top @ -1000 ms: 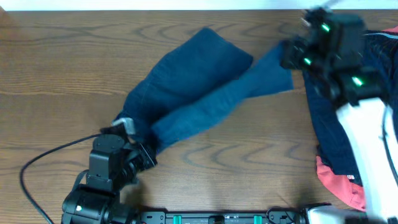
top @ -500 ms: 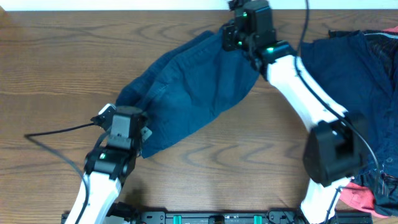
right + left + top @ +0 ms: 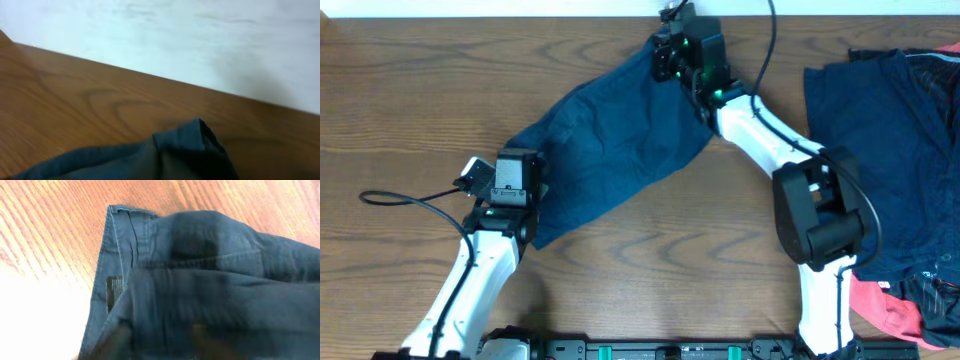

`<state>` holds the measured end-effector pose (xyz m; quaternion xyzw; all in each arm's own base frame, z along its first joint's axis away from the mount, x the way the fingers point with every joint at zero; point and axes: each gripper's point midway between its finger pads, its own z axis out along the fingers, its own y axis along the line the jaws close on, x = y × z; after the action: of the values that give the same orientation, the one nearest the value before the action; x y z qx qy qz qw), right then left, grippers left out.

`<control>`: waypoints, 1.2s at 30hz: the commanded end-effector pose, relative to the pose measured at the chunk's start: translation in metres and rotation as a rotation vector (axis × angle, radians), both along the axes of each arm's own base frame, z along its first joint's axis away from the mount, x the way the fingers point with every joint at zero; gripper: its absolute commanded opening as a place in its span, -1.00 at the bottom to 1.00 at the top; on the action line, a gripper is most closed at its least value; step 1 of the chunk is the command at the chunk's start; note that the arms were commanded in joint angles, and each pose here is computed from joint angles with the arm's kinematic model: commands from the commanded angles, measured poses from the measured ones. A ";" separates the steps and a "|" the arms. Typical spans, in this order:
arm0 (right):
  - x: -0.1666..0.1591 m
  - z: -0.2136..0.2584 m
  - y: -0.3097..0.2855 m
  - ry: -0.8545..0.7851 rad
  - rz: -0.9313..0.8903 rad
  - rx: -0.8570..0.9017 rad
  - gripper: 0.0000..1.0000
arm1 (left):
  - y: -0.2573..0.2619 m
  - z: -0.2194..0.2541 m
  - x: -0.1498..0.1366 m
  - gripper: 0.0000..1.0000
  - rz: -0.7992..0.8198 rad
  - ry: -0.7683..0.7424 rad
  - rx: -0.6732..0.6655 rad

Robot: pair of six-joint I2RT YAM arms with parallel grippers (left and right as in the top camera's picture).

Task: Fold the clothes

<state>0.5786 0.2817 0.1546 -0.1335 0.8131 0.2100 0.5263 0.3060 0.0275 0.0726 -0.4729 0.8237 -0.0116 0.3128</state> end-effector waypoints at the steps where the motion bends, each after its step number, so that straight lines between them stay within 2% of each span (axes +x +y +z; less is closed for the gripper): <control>1: -0.002 -0.011 0.019 -0.006 0.028 -0.020 0.33 | 0.006 0.002 0.006 0.31 0.024 -0.014 0.026; 2: -0.003 -0.013 0.019 -0.012 0.036 -0.039 0.50 | 0.007 0.004 0.008 0.33 0.015 -0.020 0.032; 4: -0.003 -0.011 0.016 -0.030 0.050 -0.081 0.99 | 0.009 0.014 0.018 0.39 -0.021 -0.063 0.061; 5: -0.002 -0.008 0.010 -0.035 0.041 -0.097 0.99 | 0.011 0.021 0.023 0.38 -0.034 -0.092 0.074; 9: 0.006 0.012 -0.041 -0.006 -0.107 -0.152 0.98 | 0.011 0.067 0.045 0.11 -0.126 -0.262 0.124; 13: -0.007 0.016 -0.100 0.142 -0.216 -0.183 0.98 | 0.002 0.090 0.052 0.08 -0.235 -0.329 0.164; 17: -0.042 -0.018 -0.137 0.417 -0.238 -0.161 0.99 | -0.018 0.069 0.054 0.05 -0.339 -0.279 0.090; 22: -0.083 -0.069 -0.143 0.672 -0.147 -0.123 0.83 | -0.019 0.034 0.071 0.05 -0.403 -0.208 0.133; 28: -0.104 -0.105 -0.129 0.772 -0.075 -0.094 0.79 | 0.006 -0.005 0.087 0.05 -0.363 -0.150 0.171; 36: -0.115 -0.137 -0.116 0.820 -0.050 -0.116 0.77 | 0.058 -0.059 0.060 0.05 -0.231 0.031 0.121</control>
<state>0.4701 0.1568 0.0278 -0.0488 0.9683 0.1763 0.1699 0.3694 0.0748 0.0205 -0.3519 0.8730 -0.0018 0.3378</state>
